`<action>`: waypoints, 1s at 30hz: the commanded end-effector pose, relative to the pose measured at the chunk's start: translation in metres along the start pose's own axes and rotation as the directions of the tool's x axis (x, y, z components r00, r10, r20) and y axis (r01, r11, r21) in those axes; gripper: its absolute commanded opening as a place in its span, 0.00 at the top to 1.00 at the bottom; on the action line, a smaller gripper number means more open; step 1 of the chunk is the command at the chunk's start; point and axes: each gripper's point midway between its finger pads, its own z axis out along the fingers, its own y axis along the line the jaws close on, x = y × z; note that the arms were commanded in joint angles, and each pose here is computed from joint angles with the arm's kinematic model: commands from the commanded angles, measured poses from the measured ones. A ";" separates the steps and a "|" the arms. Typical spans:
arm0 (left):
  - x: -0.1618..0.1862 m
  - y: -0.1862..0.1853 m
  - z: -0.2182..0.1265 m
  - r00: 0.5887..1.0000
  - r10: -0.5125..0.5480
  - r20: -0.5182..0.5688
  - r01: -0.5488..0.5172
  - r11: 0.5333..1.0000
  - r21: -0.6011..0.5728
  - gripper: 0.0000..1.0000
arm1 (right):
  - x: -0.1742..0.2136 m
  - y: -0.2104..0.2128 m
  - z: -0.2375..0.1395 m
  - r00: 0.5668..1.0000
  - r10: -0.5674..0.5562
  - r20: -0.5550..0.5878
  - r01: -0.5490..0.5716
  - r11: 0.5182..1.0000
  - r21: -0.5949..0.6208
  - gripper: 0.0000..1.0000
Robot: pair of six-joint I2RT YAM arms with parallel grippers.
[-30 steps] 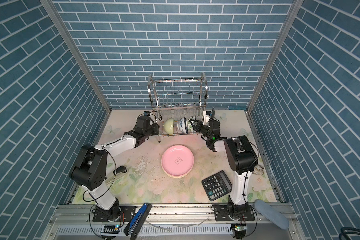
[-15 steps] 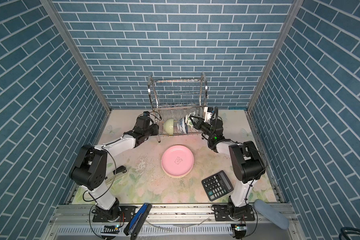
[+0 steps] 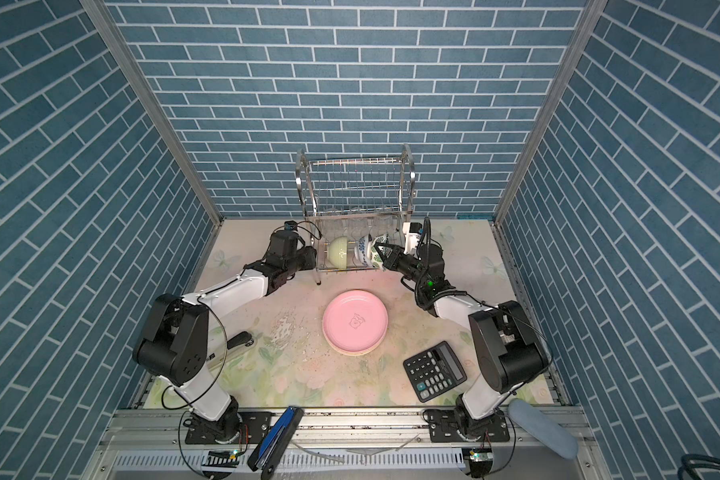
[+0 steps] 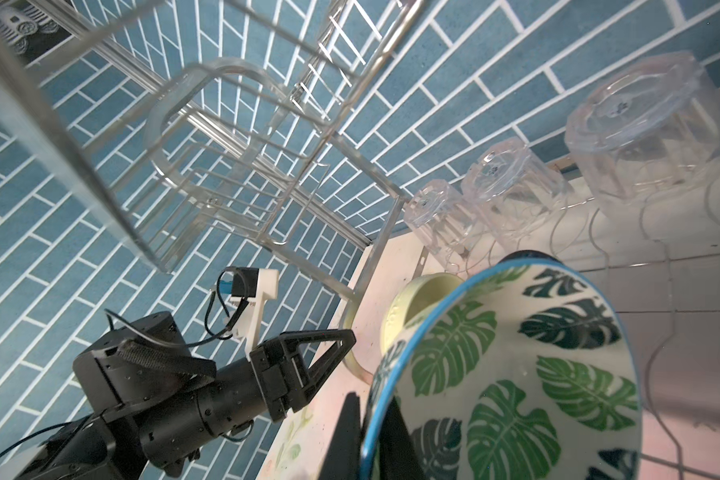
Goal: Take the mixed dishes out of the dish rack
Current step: 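Grip the leaf-pattern bowl rim with the right gripper and tilt it out, then carry the leaf-pattern bowl down and set it on the table beside the plates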
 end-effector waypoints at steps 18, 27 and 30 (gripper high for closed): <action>-0.006 -0.001 -0.016 1.000 -0.022 -0.007 0.022 1.000 0.010 0.39 | 0.054 0.012 -0.101 0.923 -0.197 -0.329 0.335 0.834 0.439 1.00; 0.000 0.002 -0.014 0.999 -0.031 -0.011 0.032 0.999 0.004 0.38 | 0.069 -0.060 -0.162 0.842 -0.119 -0.526 0.506 0.513 0.694 1.00; 0.001 0.002 -0.014 0.999 -0.033 -0.015 0.033 0.999 0.002 0.38 | 0.074 -0.073 -0.158 0.819 -0.098 -0.566 0.538 0.477 0.695 1.00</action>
